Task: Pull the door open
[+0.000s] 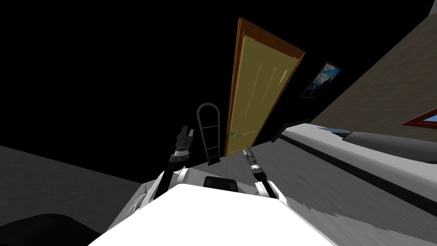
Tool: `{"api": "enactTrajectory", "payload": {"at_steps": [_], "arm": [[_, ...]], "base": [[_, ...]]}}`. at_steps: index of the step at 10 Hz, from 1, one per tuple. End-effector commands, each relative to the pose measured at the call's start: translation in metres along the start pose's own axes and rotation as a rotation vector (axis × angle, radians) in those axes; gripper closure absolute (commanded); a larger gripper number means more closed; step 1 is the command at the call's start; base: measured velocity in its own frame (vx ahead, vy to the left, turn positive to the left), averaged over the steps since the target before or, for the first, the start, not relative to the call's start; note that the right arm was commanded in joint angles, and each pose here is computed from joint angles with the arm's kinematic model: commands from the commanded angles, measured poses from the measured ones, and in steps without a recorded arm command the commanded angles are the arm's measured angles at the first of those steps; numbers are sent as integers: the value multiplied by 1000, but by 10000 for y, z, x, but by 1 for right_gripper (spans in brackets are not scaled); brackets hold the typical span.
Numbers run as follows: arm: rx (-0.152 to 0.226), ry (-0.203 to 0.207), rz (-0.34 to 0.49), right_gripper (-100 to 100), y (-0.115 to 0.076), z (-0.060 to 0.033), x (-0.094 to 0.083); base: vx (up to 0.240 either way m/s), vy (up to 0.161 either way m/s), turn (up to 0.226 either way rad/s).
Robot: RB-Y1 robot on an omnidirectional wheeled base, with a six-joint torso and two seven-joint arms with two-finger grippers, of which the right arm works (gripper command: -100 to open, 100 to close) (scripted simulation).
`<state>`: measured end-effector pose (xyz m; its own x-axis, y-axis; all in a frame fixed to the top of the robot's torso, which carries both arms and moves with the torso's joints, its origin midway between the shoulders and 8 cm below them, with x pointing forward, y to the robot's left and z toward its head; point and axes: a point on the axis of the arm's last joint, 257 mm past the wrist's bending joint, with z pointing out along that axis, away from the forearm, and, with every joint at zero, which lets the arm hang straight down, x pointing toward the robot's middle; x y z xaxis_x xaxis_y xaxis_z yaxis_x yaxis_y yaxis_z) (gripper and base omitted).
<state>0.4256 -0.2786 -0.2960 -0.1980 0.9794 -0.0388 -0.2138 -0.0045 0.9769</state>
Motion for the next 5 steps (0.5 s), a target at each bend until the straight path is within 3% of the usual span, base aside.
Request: {"api": "enactTrajectory", "payload": {"at_steps": [1,5], "arm": [[19,6,4,-100,-102,-56,-39],[51,21,12,-100,-277,-157,-131]], "base": [[48,-2,69],[73,-10,67]]}}
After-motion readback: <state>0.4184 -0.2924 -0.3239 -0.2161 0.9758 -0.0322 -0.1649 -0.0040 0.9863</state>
